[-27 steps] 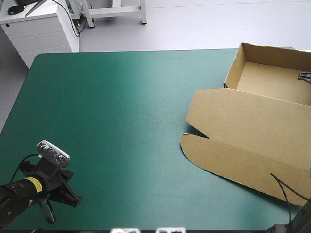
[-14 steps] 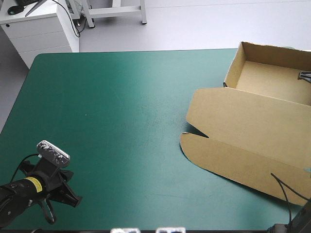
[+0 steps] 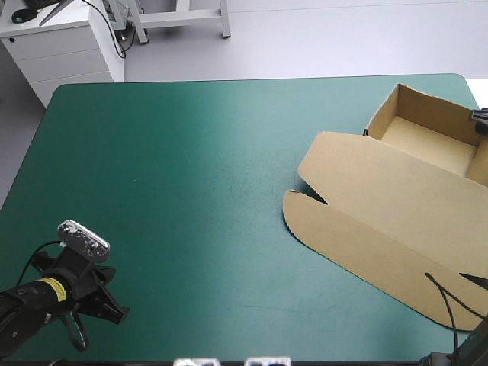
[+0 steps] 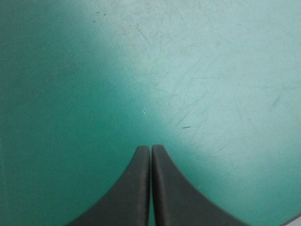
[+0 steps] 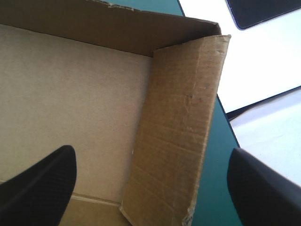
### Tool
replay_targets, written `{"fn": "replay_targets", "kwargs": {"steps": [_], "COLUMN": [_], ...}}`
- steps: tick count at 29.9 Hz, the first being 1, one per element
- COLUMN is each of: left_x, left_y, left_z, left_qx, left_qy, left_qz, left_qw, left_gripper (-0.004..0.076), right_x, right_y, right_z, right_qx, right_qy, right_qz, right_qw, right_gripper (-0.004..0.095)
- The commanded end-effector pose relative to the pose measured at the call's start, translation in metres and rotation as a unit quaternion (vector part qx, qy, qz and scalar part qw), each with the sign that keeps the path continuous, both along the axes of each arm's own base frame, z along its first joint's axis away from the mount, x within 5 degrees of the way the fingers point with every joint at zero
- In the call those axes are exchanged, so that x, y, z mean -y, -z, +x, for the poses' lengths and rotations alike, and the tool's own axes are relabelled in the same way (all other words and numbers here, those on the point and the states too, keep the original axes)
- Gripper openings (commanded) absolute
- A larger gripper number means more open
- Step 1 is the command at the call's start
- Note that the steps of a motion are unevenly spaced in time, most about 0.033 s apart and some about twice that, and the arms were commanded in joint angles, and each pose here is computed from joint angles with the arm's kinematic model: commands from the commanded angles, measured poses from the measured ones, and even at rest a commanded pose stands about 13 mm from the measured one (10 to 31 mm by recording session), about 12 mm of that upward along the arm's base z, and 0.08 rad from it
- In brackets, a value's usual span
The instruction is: Fold the box
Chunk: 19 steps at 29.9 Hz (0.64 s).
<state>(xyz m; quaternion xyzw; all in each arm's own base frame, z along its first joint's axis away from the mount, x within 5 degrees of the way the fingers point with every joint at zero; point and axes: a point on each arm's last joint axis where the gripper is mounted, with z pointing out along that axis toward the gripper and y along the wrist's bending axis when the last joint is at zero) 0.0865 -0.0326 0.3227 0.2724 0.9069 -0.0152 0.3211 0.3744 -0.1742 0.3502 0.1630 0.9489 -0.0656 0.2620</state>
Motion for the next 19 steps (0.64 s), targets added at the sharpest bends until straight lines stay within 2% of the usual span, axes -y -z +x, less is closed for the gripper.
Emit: {"fn": "replay_targets", "kwargs": {"steps": [1, 3, 5, 8, 10, 12, 19], "left_x": [0.002, 0.002, 0.002, 0.002, 0.002, 0.002, 0.003], "left_y": [-0.011, -0.011, -0.011, -0.012, -0.012, -0.012, -0.012], "left_z": [0.004, 0.004, 0.005, 0.005, 0.005, 0.005, 0.005], "left_qx": [0.040, 0.042, 0.043, 0.045, 0.045, 0.045, 0.047], "left_qy": [-0.003, -0.003, -0.003, -0.003, -0.003, -0.003, -0.002], "left_qz": [-0.019, -0.020, -0.020, -0.021, -0.021, -0.021, -0.026], "left_qw": [0.999, 0.999, 0.999, 0.999, 0.999, 0.999, 0.999], "left_gripper": [-0.0008, -0.0008, -0.0008, -0.0008, -0.0008, -0.0008, -0.0008], "right_x": [-0.011, -0.017, -0.025, -0.041, -0.054, -0.065, -0.114], "right_y": [-0.054, -0.063, -0.072, -0.084, -0.092, -0.099, -0.109], "right_z": [-0.024, -0.030, -0.036, -0.044, -0.048, -0.053, -0.071], "right_qx": [0.069, 0.081, 0.096, 0.114, 0.131, 0.142, 0.148], "right_qy": [0.000, -0.004, -0.014, -0.057, -0.098, -0.138, -0.216], "right_qz": [-0.023, -0.007, 0.013, 0.046, 0.077, 0.097, 0.070], "right_qw": [0.997, 0.997, 0.995, 0.991, 0.984, 0.975, 0.963], "right_gripper": [0.0730, 0.0654, 0.0536, 0.0304, 0.0111, -0.0016, -0.0004]}}
